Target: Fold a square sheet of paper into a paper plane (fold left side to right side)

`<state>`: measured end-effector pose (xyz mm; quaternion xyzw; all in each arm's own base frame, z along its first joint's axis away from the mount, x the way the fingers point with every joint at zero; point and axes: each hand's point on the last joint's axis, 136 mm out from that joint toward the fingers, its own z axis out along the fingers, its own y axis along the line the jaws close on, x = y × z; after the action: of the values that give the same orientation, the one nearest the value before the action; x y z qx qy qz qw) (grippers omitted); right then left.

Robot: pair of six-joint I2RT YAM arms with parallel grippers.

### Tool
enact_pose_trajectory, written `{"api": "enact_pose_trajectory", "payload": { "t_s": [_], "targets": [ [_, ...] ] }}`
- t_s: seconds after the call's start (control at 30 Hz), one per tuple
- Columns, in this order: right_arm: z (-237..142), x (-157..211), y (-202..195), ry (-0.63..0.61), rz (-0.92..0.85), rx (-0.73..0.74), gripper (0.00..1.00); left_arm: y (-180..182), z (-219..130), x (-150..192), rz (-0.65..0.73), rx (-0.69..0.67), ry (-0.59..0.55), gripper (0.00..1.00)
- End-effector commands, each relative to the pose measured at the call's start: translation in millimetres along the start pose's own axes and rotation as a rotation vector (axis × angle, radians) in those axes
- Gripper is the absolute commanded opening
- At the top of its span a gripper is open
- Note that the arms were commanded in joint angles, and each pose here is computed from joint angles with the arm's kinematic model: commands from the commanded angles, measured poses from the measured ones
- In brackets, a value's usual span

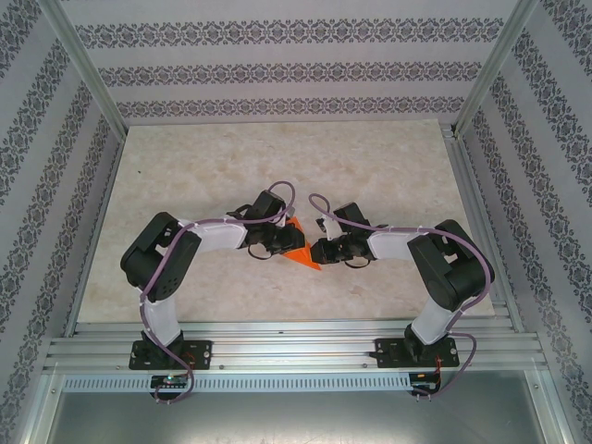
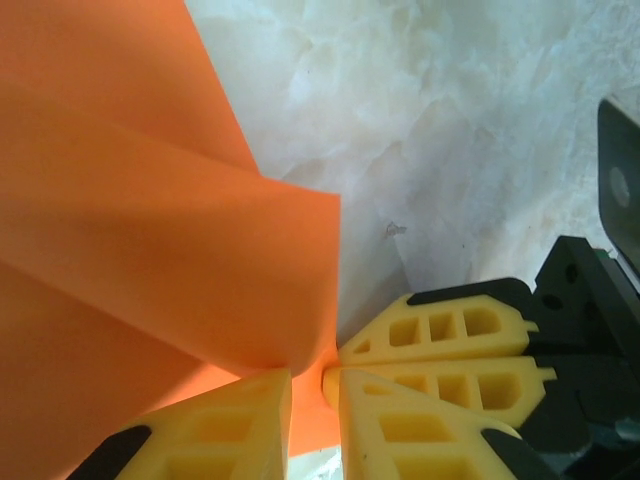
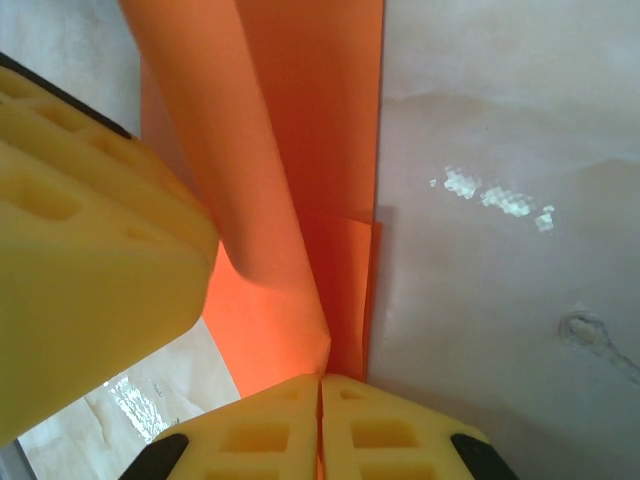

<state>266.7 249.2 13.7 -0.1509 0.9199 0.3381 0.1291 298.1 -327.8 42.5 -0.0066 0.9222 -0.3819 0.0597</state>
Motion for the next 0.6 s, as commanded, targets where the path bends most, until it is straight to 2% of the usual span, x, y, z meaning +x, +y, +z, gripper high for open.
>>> {"api": "enact_pose_trajectory", "payload": {
  "t_s": [0.0,0.57],
  "targets": [
    [4.5,8.6,-13.6,0.034,0.002,0.048,0.08,-13.3,7.6,-7.0,0.008,0.049,-0.012,0.21],
    [5.3,9.5,-15.3,0.045,0.004,0.056,0.08,-12.3,7.9,-2.2,0.013,0.034,0.005,0.21]
  ]
}}
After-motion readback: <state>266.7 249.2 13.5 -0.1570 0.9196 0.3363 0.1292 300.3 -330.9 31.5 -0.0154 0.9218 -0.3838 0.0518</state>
